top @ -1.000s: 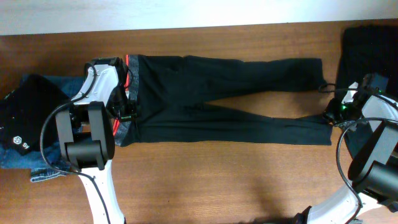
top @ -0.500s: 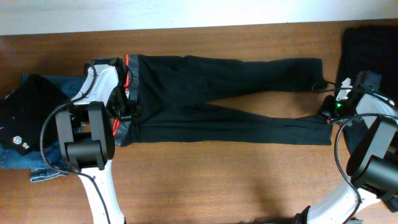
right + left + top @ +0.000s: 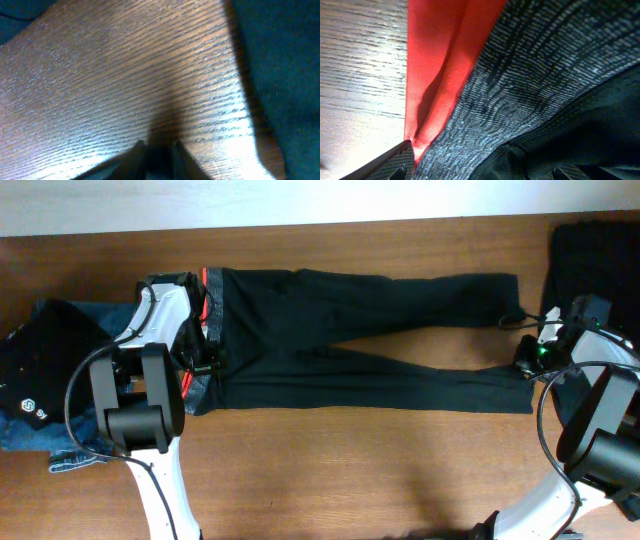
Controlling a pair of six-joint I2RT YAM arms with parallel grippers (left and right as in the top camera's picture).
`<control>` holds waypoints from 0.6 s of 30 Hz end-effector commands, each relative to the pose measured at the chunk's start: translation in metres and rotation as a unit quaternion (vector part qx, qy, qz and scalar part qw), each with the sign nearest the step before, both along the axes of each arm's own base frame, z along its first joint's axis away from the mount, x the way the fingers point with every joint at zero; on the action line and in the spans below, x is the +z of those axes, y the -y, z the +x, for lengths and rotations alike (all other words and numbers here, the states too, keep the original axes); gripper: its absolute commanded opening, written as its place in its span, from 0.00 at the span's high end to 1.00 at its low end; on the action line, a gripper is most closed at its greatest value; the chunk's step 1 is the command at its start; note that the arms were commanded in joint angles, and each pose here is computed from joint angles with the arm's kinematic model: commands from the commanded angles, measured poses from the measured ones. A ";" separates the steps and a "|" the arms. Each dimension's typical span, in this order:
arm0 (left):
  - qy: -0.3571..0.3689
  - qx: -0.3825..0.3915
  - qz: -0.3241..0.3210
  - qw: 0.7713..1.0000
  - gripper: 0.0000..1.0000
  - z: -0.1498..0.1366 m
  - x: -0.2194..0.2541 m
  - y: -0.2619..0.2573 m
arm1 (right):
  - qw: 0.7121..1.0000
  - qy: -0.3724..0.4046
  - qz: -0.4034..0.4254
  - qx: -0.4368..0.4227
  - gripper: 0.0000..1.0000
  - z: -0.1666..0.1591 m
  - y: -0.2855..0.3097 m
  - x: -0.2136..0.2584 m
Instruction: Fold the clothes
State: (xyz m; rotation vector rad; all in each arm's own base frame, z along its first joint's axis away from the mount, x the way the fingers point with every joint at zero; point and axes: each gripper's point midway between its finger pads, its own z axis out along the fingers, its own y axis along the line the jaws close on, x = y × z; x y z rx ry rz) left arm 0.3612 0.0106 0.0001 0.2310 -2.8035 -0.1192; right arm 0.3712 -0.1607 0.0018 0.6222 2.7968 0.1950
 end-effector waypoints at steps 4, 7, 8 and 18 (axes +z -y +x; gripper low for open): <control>-0.005 0.009 0.020 1.000 0.17 0.001 -0.026 -0.008 | 1.000 -0.019 0.009 0.003 0.96 -0.005 -0.006 -0.012; -0.007 0.009 0.020 1.000 0.17 0.000 -0.026 -0.008 | 1.000 -0.020 0.010 -0.010 0.96 -0.006 -0.003 -0.004; -0.007 0.009 0.020 1.000 0.17 0.000 -0.026 -0.008 | 1.000 -0.018 0.007 -0.018 0.96 -0.004 0.001 0.001; -0.008 0.009 0.020 1.000 0.17 0.000 -0.025 -0.008 | 0.982 0.019 -0.074 -0.174 0.96 -0.003 0.071 0.070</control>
